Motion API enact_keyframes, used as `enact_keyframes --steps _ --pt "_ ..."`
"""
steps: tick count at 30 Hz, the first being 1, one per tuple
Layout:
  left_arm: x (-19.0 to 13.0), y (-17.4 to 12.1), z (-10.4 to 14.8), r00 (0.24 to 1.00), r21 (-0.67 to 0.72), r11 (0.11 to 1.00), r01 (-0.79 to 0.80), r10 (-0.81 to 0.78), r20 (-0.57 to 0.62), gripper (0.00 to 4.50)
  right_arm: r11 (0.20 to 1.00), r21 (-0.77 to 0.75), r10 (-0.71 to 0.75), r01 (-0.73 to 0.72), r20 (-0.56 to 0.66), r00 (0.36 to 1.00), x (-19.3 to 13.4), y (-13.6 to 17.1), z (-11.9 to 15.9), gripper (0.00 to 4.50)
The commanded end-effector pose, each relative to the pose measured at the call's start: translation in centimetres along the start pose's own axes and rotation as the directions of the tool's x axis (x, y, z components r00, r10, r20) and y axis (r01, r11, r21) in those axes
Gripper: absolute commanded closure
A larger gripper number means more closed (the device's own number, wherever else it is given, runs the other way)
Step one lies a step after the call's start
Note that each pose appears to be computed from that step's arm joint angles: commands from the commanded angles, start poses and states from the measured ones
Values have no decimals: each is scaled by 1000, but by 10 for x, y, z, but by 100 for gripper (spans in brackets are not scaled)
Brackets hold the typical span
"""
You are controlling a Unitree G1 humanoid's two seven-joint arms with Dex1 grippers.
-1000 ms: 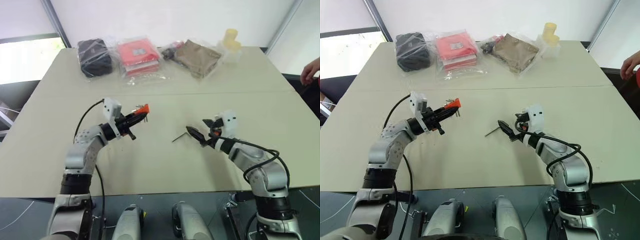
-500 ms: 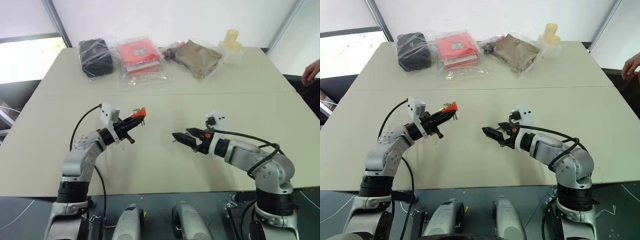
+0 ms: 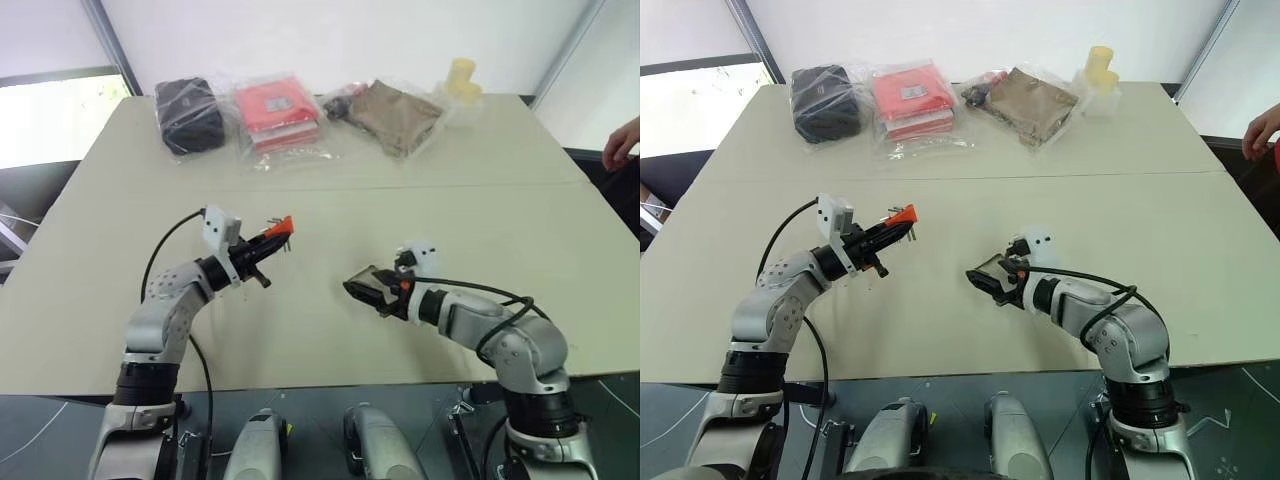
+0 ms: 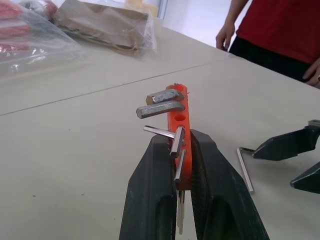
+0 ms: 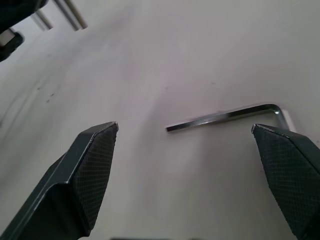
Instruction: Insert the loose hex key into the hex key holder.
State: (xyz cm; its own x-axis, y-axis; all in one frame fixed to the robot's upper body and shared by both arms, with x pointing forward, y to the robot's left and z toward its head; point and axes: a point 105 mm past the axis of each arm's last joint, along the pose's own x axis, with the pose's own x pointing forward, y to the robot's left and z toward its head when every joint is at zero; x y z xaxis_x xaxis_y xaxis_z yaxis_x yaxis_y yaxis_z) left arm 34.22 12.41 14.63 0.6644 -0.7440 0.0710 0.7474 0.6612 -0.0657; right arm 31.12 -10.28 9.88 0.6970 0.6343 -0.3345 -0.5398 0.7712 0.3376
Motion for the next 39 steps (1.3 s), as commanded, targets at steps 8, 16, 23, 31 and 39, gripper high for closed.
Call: enact_keyframes --steps 8,16,23,31,39 --pt "7 -7 17 999 40 999 20 -22 48 450 990 -99 -104 105 17 994 21 -26 13 5" --pt "11 -13 21 998 42 999 19 -21 52 450 974 -219 -89 63 -109 990 49 -27 14 5" --pt "14 -16 28 998 43 999 9 -11 59 450 957 -289 -71 9 -205 976 66 -23 17 5" --pt "22 -25 35 998 40 999 3 -6 68 450 900 -435 -160 11 -308 938 84 -35 14 5" --pt "24 -25 31 997 28 1000 -15 13 80 450 913 -408 -151 -15 -371 916 92 -37 3 292"
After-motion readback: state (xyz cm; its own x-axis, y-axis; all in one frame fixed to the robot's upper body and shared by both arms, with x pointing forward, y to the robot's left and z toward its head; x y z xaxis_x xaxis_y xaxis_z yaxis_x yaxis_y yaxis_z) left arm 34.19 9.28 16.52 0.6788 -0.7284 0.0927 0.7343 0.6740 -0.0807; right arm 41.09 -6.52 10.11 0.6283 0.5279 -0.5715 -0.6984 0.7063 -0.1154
